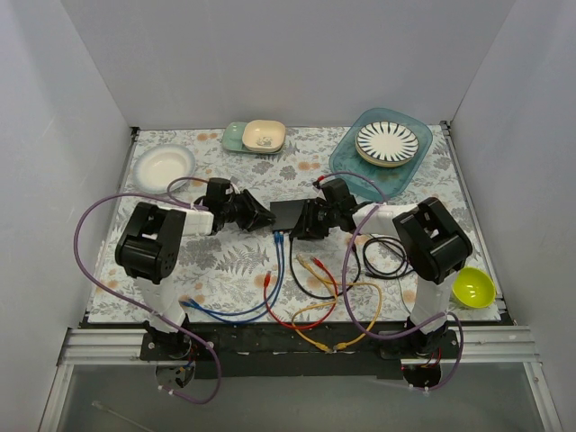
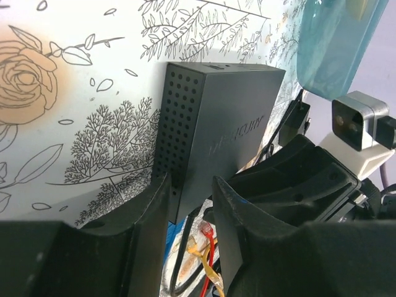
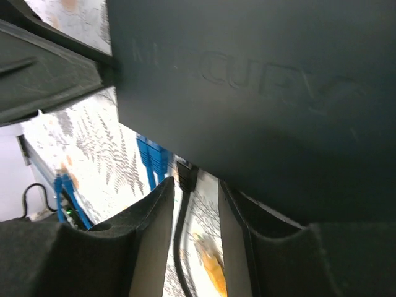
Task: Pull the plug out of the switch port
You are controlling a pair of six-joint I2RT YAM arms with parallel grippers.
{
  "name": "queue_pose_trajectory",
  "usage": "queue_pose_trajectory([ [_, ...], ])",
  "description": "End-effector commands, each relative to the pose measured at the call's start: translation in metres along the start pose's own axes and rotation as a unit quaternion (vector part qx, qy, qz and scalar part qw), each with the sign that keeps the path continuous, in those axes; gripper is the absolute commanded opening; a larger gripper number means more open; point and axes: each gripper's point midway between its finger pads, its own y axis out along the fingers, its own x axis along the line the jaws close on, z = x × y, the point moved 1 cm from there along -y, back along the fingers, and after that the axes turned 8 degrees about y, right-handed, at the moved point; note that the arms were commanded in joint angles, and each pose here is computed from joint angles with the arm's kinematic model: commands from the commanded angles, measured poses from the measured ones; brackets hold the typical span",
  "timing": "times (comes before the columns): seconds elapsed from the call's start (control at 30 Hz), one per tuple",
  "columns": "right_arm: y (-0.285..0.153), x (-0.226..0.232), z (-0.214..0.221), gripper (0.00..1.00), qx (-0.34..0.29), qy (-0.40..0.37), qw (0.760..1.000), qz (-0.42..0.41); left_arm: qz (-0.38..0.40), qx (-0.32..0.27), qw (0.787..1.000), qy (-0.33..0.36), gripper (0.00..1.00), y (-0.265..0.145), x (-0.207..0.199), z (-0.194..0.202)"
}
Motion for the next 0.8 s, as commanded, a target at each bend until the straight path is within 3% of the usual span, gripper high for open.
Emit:
queue_pose_trajectory([
  [0.0,0.011,0.020,-0.011,0.43,-0.006,0.013,0.999,-0.050,0.017,-0.055,0.997,0.044,0.32,-0.014,-0.038,-0.029],
  [0.13,0.016,0.020,-0.013,0.43,-0.005,0.024,0.998,-0.052,0.012,-0.107,0.992,0.067,0.34,-0.027,-0.062,-0.056],
  [0.33,0.016,0.010,-0.013,0.42,-0.017,0.050,0.998,-0.046,0.072,-0.079,0.992,0.070,0.34,-0.003,-0.090,-0.065],
  [0.53,0.015,0.008,-0.011,0.43,-0.028,0.095,0.994,-0.050,0.080,0.018,0.995,0.064,0.31,0.040,-0.067,-0.027],
  [0.77,0.010,-0.006,-0.010,0.43,-0.045,0.143,0.988,-0.029,0.023,0.050,0.997,0.045,0.29,0.051,-0.021,0.006],
])
